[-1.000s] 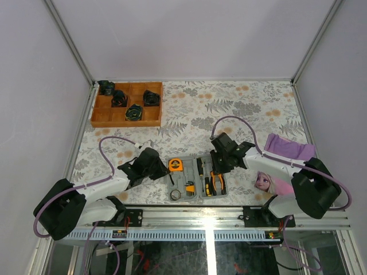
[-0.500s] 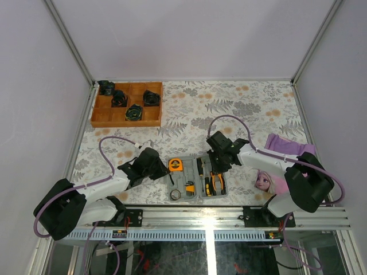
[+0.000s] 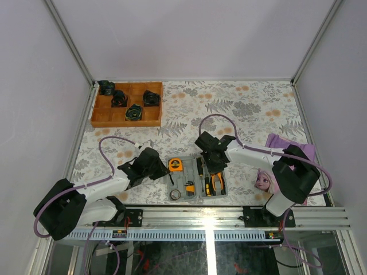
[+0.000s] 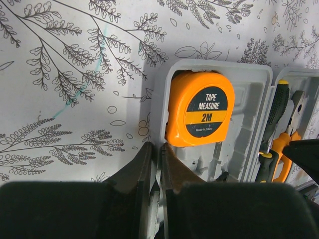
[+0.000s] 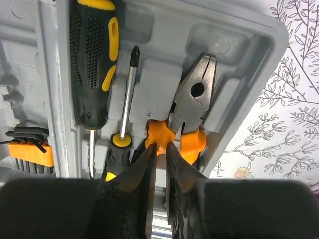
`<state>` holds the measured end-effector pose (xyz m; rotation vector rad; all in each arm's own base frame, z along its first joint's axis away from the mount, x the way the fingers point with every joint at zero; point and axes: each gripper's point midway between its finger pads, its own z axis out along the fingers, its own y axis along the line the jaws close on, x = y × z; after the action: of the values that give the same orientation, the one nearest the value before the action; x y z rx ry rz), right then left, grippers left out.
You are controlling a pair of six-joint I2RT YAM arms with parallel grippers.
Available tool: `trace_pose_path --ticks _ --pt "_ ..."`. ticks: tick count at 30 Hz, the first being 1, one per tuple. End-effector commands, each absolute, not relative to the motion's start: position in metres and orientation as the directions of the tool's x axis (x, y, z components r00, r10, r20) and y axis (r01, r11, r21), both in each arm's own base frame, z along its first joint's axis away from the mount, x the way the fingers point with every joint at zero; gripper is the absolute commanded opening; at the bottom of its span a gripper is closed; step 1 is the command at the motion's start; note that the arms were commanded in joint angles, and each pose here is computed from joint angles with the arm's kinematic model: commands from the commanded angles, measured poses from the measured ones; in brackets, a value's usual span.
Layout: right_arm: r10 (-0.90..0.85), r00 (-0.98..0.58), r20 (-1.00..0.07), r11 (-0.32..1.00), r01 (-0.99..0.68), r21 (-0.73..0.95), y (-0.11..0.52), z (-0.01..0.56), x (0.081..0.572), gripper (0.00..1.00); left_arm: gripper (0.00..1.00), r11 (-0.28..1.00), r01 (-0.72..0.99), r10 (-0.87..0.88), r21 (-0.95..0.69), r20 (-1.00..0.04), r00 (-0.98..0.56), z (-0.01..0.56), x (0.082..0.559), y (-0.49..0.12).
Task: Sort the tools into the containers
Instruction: Adjust the pliers in the storage box.
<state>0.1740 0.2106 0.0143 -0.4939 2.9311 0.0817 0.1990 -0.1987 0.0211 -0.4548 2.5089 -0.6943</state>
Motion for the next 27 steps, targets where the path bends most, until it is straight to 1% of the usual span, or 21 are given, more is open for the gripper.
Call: trace_pose_path --ticks 1,3,4,6,9,11,13,15,17,19,21,23,27 --pt "-0.37 -0.91 0.187 0.918 -0.389 -0.078 0.169 -0.086 0.089 0.0 0.0 0.84 -0.223 -0.427 -0.494 -0.348 -0.835 0.003 0.189 -0.185" --pt "-0.373 -0.913 0.163 0.917 -0.39 -0.081 0.171 -0.084 0.093 0.0 0.0 0.841 -0.225 -0.428 -0.492 -0.35 -0.833 0.003 0.189 -0.184" --pt "-0.376 -0.918 0.126 0.92 -0.386 -0.072 0.176 -0.079 0.099 0.0 0.0 0.842 -0.227 -0.428 -0.489 -0.35 -0.833 0.003 0.188 -0.183" --pt "-0.38 -0.925 0.013 0.924 -0.38 -0.042 0.191 -0.06 0.117 0.0 0.0 0.844 -0.23 -0.431 -0.484 -0.359 -0.828 0.004 0.189 -0.181" --pt "-0.371 -0.906 -0.202 0.923 -0.384 0.028 0.222 -0.013 0.151 0.02 0.0 0.845 -0.234 -0.436 -0.481 -0.366 -0.822 0.006 0.19 -0.179" --pt "-0.346 -0.871 -0.348 0.917 -0.393 0.072 0.237 0.027 0.172 0.08 0.0 0.847 -0.235 -0.435 -0.477 -0.368 -0.822 0.006 0.19 -0.178" --pt "-0.317 -0.828 -0.463 0.914 -0.397 0.084 0.244 0.06 0.189 0.17 0.0 0.849 -0.235 -0.433 -0.473 -0.369 -0.822 0.005 0.189 -0.178" --pt "-0.276 -0.781 -0.561 0.92 -0.383 0.08 0.242 0.087 0.202 0.23 0.0 0.851 -0.233 -0.431 -0.471 -0.371 -0.823 0.005 0.189 -0.177" --pt "-0.235 -0.74 -0.63 0.935 -0.349 0.061 0.233 0.106 0.212 0.28 0.0 0.853 -0.228 -0.426 -0.469 -0.374 -0.824 0.006 0.19 -0.177" --pt "-0.197 -0.72 -0.665 0.952 -0.302 0.045 0.218 0.113 0.218 0.31 0.01 0.855 -0.215 -0.418 -0.473 -0.38 -0.825 0.009 0.191 -0.179" --pt "-0.144 -0.724 -0.675 0.969 -0.242 0.052 0.201 0.113 0.221 0.33 0.07 0.857 -0.203 -0.41 -0.474 -0.388 -0.825 0.013 0.192 -0.18" --pt "-0.075 -0.753 -0.653 0.982 -0.17 0.083 0.182 0.104 0.224 0.33 0.16 0.856 -0.19 -0.406 -0.48 -0.398 -0.823 0.018 0.194 -0.181" --pt "-0.008 -0.791 -0.612 0.984 -0.115 0.135 0.163 0.085 0.222 0.33 0.36 0.85 -0.169 -0.407 -0.499 -0.417 -0.813 0.032 0.196 -0.182"
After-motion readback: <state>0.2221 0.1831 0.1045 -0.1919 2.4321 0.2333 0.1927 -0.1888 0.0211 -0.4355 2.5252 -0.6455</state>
